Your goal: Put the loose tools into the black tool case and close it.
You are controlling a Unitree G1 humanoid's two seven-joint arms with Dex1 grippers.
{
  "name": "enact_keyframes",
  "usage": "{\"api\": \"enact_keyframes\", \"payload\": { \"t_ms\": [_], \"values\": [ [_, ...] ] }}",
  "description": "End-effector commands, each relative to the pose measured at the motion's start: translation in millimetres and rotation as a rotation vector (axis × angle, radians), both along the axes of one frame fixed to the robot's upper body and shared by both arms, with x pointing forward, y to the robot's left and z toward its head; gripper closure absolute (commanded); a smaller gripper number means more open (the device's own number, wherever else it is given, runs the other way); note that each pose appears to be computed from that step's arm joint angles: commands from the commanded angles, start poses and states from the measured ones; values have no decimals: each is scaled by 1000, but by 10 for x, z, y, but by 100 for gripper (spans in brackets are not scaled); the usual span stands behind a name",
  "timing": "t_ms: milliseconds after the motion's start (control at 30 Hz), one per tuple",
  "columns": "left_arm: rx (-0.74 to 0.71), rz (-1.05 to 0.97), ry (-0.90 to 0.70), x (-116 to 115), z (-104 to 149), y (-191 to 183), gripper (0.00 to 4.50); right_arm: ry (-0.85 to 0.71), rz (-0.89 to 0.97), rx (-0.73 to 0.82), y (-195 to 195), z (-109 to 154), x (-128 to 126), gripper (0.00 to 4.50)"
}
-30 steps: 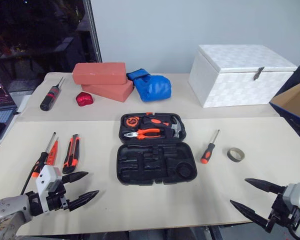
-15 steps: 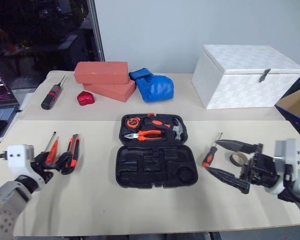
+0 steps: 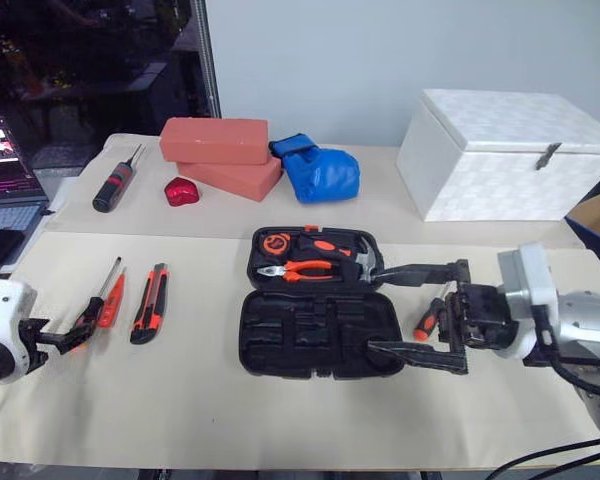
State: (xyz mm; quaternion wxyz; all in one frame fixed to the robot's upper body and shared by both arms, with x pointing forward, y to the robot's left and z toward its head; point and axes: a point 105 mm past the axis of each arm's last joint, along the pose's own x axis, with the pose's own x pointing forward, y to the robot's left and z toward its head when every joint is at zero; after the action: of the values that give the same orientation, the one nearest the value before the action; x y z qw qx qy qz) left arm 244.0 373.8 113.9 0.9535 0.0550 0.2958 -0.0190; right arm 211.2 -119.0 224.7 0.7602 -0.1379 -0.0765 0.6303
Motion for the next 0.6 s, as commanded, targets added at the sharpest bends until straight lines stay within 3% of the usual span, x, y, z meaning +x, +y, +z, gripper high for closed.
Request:
{"api": "enact_keyframes", "payload": {
  "t_ms": [33,267,467,600],
  "values": [
    [9,-50,-33,59,75,-35,111,-32,31,12,48,60,-63,0],
    [-59,-97,-101,71,175,-100,363,-38,26,17,29,30,-56,0],
    [-92,-414,-231,46,794,-431,365,-29,-29,21,-72,-22,-52,0],
    [26,-748,-158,101,893,-894,365,-16,-111,23,-174,-67,-91,0]
  ]
}}
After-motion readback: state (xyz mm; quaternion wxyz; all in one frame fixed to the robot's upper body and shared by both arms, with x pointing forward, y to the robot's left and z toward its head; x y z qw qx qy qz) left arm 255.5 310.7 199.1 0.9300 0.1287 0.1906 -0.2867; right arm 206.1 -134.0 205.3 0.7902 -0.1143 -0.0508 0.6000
